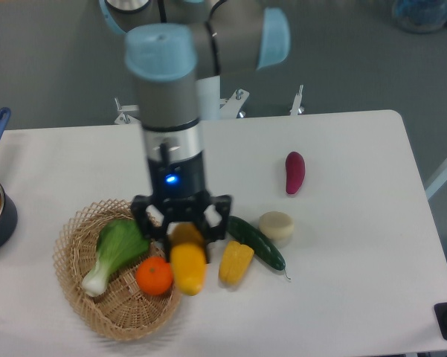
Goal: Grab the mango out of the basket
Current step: 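Lift the yellow mango out of the basket and carry it beside the cucumber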
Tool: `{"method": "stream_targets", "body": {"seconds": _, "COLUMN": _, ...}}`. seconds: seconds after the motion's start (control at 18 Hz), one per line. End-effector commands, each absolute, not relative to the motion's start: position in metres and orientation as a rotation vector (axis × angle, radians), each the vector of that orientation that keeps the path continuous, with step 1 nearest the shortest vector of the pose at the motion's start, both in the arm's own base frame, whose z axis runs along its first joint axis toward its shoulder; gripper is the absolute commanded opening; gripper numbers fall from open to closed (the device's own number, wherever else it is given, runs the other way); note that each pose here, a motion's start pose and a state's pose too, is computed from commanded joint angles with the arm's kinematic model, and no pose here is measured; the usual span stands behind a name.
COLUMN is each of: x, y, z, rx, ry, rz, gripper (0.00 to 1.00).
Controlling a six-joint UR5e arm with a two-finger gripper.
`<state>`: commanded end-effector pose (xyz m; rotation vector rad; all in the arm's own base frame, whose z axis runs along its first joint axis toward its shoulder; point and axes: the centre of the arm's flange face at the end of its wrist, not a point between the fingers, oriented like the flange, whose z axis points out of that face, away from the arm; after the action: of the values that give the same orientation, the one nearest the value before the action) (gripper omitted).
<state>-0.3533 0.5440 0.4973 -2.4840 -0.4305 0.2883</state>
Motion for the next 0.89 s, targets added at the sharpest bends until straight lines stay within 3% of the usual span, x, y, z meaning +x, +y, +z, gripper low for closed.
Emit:
{"method": "stream_targets", "body": {"seconds": 0.44, "x": -0.423, "y": 0.488, "z": 0.48, "rx": -2.565, "ry": -0.295, "rz": 0.402, "gripper": 0.45}}
{"method": "stream_targets", "body": {"seconds": 0.89, "x": -0.45, "y": 0.458, "z": 0.456, "rx": -2.631, "ry": -0.211, "rz": 0.427, "gripper": 0.45}}
